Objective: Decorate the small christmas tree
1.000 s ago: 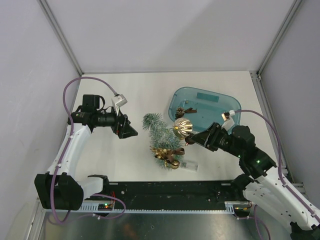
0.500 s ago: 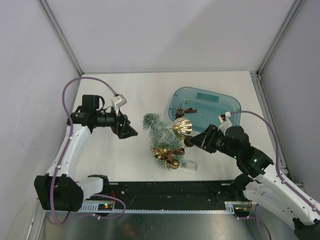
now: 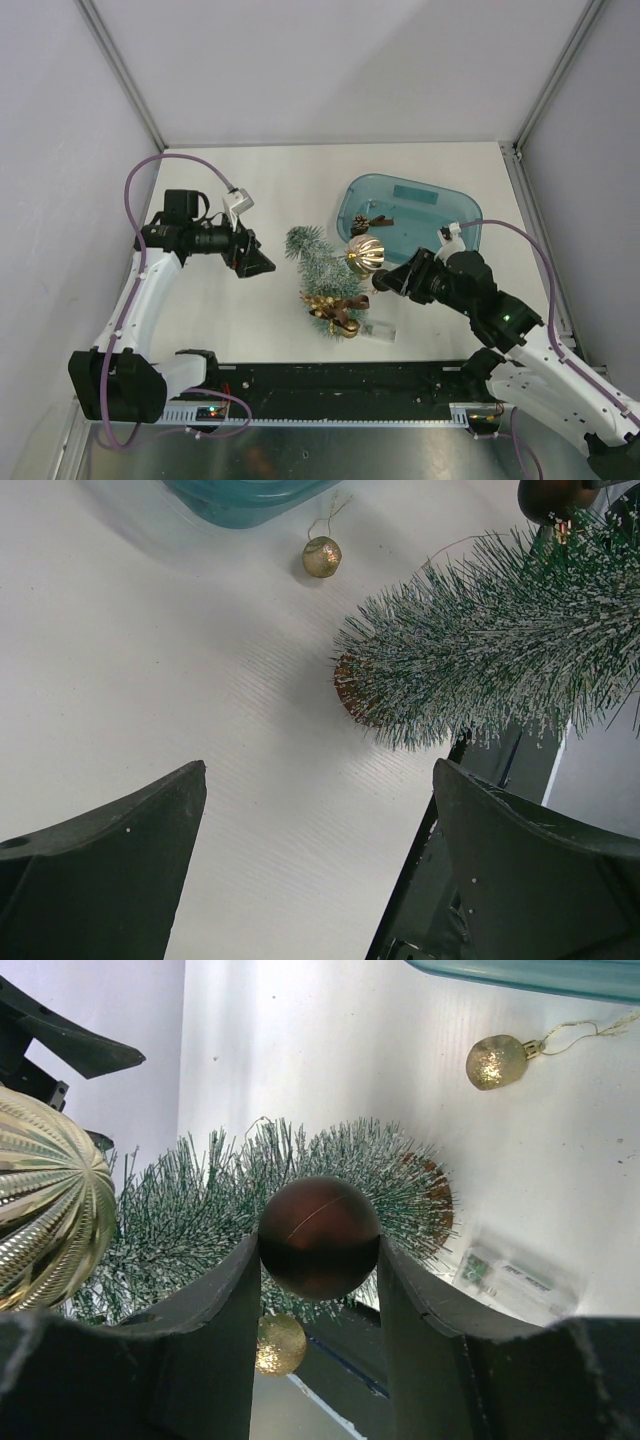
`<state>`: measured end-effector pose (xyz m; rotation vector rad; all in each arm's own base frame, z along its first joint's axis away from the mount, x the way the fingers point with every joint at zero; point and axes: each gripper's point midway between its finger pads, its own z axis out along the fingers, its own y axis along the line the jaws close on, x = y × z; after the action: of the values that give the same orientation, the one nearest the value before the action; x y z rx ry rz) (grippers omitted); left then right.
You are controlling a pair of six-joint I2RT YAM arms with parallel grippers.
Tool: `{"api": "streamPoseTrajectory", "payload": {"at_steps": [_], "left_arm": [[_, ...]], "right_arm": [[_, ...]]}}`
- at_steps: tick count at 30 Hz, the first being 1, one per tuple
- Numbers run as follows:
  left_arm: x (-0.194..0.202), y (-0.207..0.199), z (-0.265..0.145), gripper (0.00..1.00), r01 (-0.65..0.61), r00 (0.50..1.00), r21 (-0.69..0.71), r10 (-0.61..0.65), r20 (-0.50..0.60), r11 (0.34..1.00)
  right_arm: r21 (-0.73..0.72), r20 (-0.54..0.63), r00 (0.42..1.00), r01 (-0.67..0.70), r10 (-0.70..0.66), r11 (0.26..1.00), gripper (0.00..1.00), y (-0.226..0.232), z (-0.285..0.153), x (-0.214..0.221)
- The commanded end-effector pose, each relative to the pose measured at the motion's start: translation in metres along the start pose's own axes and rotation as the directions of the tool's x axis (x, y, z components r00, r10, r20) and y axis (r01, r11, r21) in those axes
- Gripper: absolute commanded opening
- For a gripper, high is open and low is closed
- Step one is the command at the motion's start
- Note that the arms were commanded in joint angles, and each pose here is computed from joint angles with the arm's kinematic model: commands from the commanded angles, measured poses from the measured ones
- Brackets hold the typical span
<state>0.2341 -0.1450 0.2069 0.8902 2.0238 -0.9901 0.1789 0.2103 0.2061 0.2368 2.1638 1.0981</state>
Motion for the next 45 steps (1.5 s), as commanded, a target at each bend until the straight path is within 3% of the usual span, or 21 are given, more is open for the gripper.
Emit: {"api": "streamPoseTrajectory", "payload": {"at_steps": [1, 14, 29, 45], "left_arm": [[-0.015, -0.005, -0.005, 0.99, -0.055, 0.998, 0.006, 0.054, 0.041, 0.998], [-0.016, -0.006, -0.006, 0.99, -0.054, 0.998, 0.007, 0.054, 0.044, 0.999], [-0.016, -0.006, -0.006, 0.99, -0.057, 0.997, 0.006, 0.056, 0.044, 0.998], [-0.019, -0.007, -0.006, 1.0, -0.059, 0.997, 0.013, 0.058, 0.05, 0.998]], "right_arm": [[-0.006, 0.052, 0.998, 0.04, -0.039, 0.999, 0.08, 0.009, -0.005, -0.015], [-0.006, 0.044, 0.997, 0.059, -0.059, 0.998, 0.07, 0.01, -0.001, -0.012], [-0.1, 0.083, 0.995, 0.062, -0.054, 0.993, 0.04, 0.039, -0.003, -0.017], [-0.068, 0.099, 0.994, 0.06, -0.053, 0.996, 0.01, 0.036, -0.005, -0.017]]}}
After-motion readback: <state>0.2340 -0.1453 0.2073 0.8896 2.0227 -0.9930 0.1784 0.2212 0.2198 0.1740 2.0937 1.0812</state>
